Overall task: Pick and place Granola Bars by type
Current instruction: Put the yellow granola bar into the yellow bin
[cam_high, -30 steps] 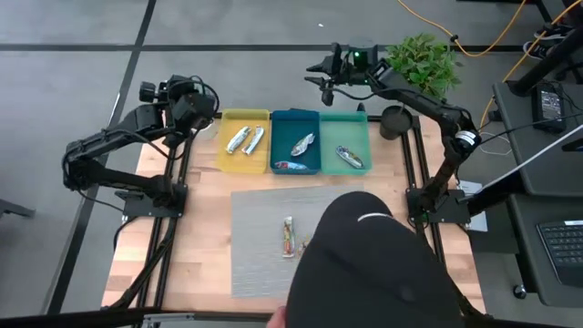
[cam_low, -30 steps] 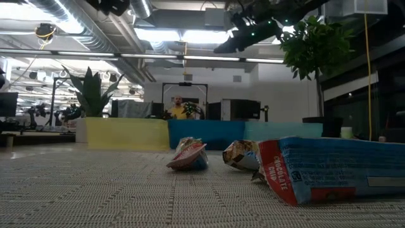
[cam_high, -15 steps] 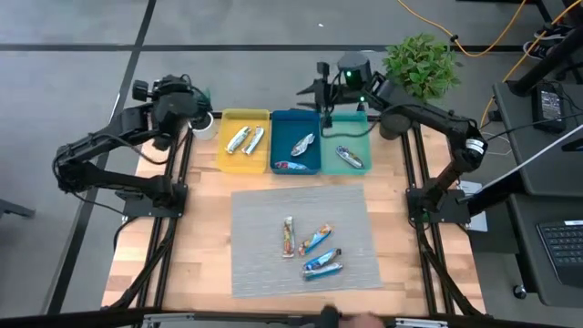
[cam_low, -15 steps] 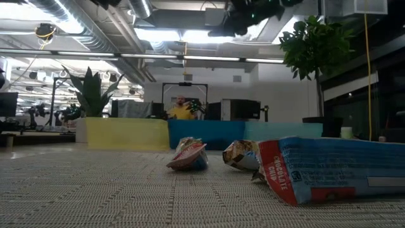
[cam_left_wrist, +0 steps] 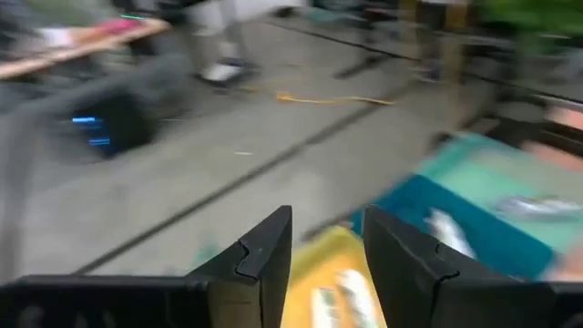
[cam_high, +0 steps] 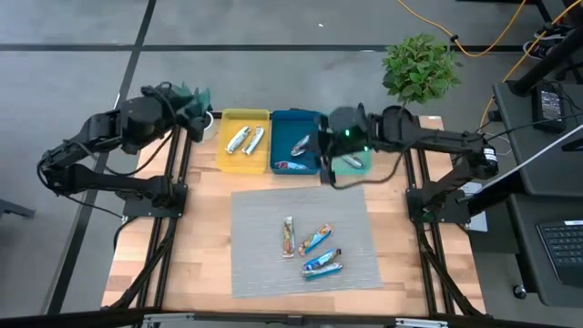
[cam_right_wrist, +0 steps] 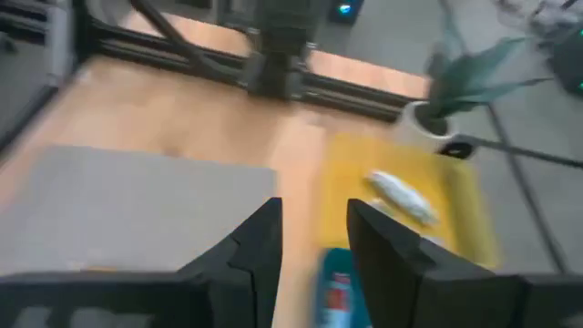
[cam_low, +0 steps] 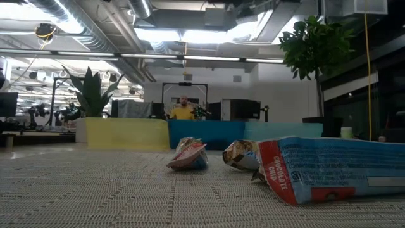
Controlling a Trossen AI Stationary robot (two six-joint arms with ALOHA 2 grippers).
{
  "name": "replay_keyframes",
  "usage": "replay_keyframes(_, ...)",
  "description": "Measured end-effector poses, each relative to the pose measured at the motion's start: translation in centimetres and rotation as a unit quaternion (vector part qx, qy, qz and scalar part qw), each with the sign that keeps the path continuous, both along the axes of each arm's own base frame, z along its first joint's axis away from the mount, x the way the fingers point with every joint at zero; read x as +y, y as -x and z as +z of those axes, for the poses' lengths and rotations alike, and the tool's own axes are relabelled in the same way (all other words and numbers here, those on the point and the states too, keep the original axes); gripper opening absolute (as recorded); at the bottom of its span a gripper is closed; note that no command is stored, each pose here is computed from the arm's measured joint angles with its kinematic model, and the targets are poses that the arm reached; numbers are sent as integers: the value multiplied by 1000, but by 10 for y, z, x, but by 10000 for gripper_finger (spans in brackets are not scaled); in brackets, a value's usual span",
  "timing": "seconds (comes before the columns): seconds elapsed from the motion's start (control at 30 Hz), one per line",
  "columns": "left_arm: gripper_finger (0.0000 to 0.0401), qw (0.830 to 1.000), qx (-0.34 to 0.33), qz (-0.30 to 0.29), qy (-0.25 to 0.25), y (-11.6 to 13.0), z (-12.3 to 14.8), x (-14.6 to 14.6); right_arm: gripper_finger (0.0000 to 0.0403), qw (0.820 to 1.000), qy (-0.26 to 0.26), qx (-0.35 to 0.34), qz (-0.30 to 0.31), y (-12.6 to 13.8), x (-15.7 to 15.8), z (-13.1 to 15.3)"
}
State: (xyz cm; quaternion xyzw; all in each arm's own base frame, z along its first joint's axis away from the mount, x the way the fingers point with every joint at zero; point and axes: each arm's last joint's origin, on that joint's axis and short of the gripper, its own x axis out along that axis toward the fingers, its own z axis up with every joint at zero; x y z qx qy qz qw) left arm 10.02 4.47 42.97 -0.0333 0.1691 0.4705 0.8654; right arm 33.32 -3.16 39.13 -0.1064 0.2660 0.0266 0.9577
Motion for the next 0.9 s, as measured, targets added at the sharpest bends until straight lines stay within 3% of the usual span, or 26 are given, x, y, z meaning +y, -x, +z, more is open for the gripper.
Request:
replay_keyframes(0.17, 127, 996, -4, -86, 30, -7, -2, -7, 127, 998, -31, 45, 22, 6, 35, -5)
replay_keyframes(0.47, 127, 986, -55, -157, 25, -36, 6, -15, 127, 990, -54, 117, 59, 17, 74, -15)
replay_keyframes(0.9, 127, 972, -17, -228, 44, -93, -10, -35, 127, 965, -50, 251, 62, 39, 85, -31)
